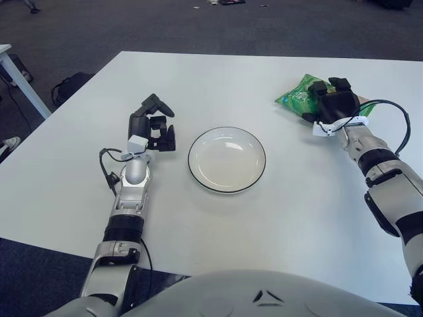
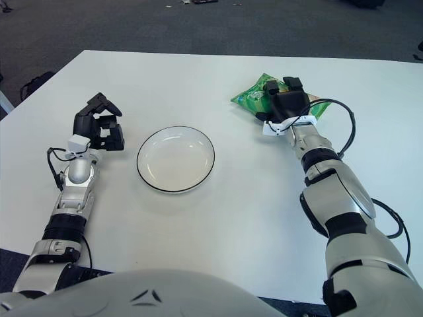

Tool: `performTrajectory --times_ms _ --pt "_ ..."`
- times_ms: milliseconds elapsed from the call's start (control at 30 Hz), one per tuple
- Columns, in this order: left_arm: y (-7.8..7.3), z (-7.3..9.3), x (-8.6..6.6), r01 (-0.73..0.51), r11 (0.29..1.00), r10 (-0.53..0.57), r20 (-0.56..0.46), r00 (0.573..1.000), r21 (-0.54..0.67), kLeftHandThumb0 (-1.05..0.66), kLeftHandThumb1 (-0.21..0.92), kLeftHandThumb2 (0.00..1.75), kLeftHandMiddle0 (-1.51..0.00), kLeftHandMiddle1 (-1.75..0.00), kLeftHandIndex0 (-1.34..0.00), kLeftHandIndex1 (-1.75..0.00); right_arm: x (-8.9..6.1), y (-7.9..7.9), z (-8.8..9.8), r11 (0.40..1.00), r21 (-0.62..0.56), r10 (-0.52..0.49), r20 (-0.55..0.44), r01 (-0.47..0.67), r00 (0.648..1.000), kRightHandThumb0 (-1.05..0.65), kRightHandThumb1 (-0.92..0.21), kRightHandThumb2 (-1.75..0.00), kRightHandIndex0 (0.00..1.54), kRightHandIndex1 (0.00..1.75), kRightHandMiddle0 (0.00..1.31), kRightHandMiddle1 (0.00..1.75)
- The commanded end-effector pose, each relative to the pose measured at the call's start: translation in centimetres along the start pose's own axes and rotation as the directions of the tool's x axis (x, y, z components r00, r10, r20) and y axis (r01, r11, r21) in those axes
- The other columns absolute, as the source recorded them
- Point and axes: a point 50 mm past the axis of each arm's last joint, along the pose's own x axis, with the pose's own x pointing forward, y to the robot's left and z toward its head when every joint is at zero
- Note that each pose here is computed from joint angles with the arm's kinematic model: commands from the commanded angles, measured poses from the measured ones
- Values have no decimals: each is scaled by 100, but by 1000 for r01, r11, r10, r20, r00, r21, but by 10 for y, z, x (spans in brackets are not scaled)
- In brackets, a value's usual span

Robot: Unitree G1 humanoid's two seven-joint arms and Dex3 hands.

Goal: Put the snack into the plate.

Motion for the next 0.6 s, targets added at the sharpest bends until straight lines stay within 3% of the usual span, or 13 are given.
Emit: performTrajectory --times_ms 0,567 --pt "-5 -41 -53 -11 1000 12 -239 971 3 -60 9 160 -143 -175 -82 -175 7 -11 -5 999 34 -27 -48 29 998 -78 -92 -83 0 38 0 81" --pt "-6 -38 -56 -7 1000 14 -241 970 29 -58 11 157 -143 -175 -79 -175 10 -16 -10 994 107 -14 -106 25 994 -82 -92 -82 0 41 0 83"
